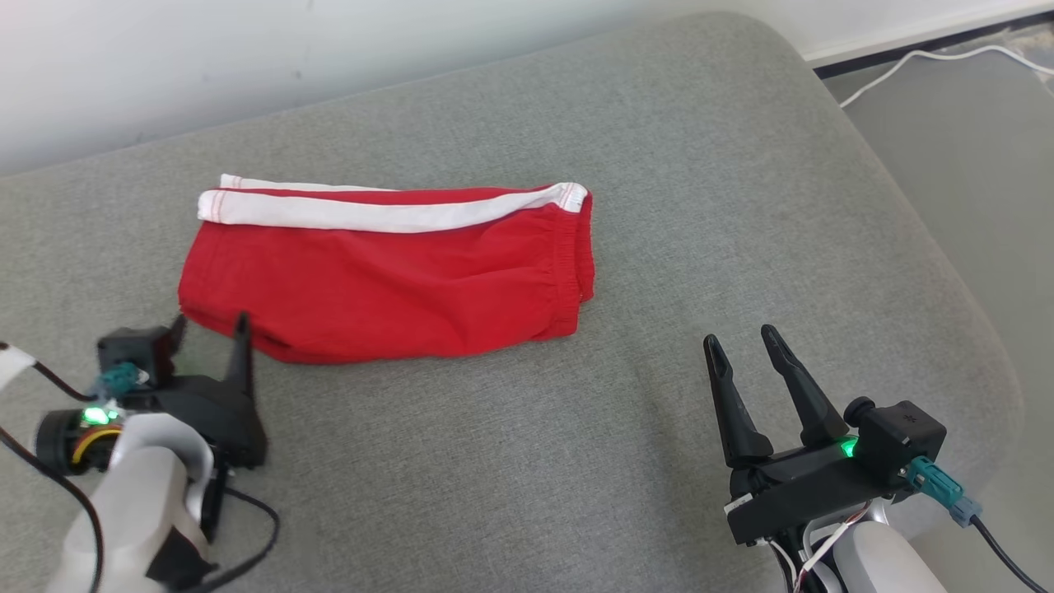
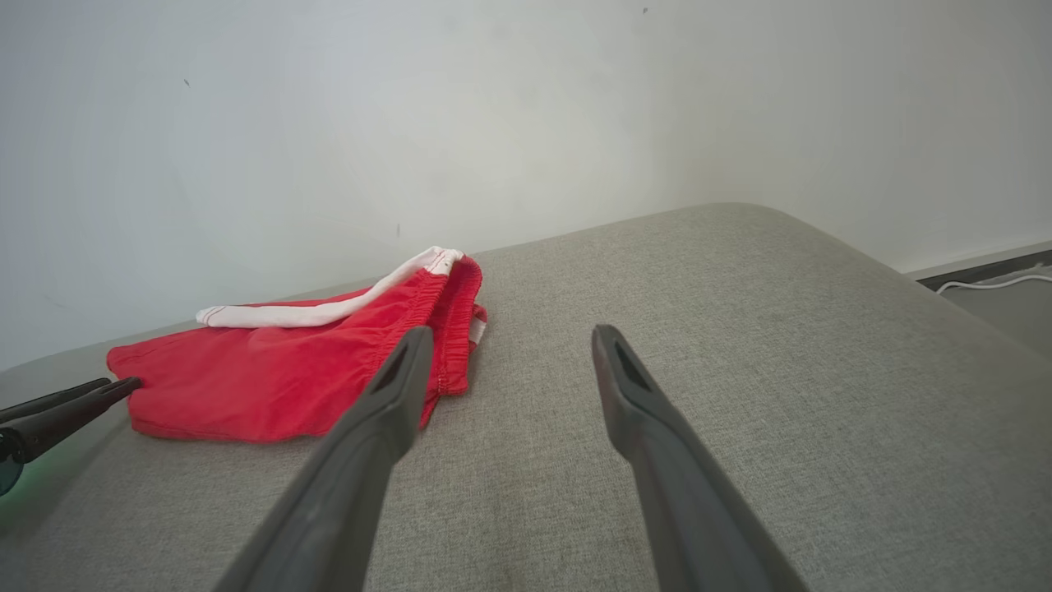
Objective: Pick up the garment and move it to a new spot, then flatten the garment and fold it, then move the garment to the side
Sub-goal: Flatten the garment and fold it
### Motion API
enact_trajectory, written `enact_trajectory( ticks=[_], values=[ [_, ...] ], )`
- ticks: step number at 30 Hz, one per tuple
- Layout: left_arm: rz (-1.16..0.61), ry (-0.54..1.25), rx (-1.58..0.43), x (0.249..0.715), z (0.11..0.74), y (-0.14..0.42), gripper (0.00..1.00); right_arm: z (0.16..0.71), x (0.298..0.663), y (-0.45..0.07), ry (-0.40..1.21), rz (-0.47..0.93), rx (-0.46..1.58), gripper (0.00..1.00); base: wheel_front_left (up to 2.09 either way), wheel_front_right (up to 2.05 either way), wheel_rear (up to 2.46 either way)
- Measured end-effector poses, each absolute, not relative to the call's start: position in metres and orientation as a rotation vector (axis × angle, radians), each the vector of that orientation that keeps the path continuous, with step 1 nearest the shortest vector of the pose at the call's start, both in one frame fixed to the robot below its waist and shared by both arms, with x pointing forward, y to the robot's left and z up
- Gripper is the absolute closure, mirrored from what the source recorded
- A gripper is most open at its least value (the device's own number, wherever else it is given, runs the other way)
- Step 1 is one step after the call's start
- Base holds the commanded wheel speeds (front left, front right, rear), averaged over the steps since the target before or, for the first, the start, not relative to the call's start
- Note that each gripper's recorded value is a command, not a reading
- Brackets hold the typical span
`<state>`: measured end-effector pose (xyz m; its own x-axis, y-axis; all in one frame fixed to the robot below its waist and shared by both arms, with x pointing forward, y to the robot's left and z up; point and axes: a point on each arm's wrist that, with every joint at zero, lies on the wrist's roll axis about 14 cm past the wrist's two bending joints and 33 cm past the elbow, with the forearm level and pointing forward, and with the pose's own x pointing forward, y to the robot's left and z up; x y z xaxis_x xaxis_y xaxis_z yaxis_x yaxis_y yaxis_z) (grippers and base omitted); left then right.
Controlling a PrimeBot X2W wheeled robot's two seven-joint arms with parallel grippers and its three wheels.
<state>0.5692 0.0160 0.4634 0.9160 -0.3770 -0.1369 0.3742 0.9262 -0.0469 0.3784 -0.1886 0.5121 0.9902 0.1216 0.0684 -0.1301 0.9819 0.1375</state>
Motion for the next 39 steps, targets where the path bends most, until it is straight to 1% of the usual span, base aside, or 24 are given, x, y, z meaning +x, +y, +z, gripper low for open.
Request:
enact_trajectory(
  ticks=[16, 17, 18, 19, 24, 29, 39],
  values=[
    [-0.38, 0.222, -0.045, 0.577, 0.445, 0.013, 0.0, 0.501, 0.374, -0.194, -0.021, 0.113, 0.131, 0.0, 0.0, 0.0, 0.0],
    [-0.382, 0.218, -0.042, 0.578, 0.447, 0.012, 0.56, 0.501, 0.374, -0.194, -0.019, 0.112, 0.13, 0.0, 0.0, 0.0, 0.0],
    [-0.389, 0.214, -0.037, 0.578, 0.448, 0.01, 0.95, 0.501, 0.373, -0.194, -0.019, 0.112, 0.129, 0.0, 0.0, 0.0, 0.0],
    [-0.399, 0.211, -0.023, 0.577, 0.449, 0.008, 1.0, 0.501, 0.373, -0.194, -0.018, 0.112, 0.129, 0.0, 0.0, 0.0, 0.0],
    [-0.413, 0.195, 0.004, 0.572, 0.456, 0.004, 1.0, 0.501, 0.37, -0.193, -0.02, 0.118, 0.13, 0.0, 0.0, 0.0, 0.0],
    [-0.398, 0.19, 0.011, 0.559, 0.46, 0.013, 1.0, 0.504, 0.366, -0.187, -0.03, 0.13, 0.143, 0.0, 0.0, 0.0, 0.0],
    [-0.352, 0.173, -0.053, 0.513, 0.47, 0.033, 1.0, 0.513, 0.352, -0.173, -0.067, 0.16, 0.173, 0.0, 0.0, 0.0, 0.0]
  ],
)
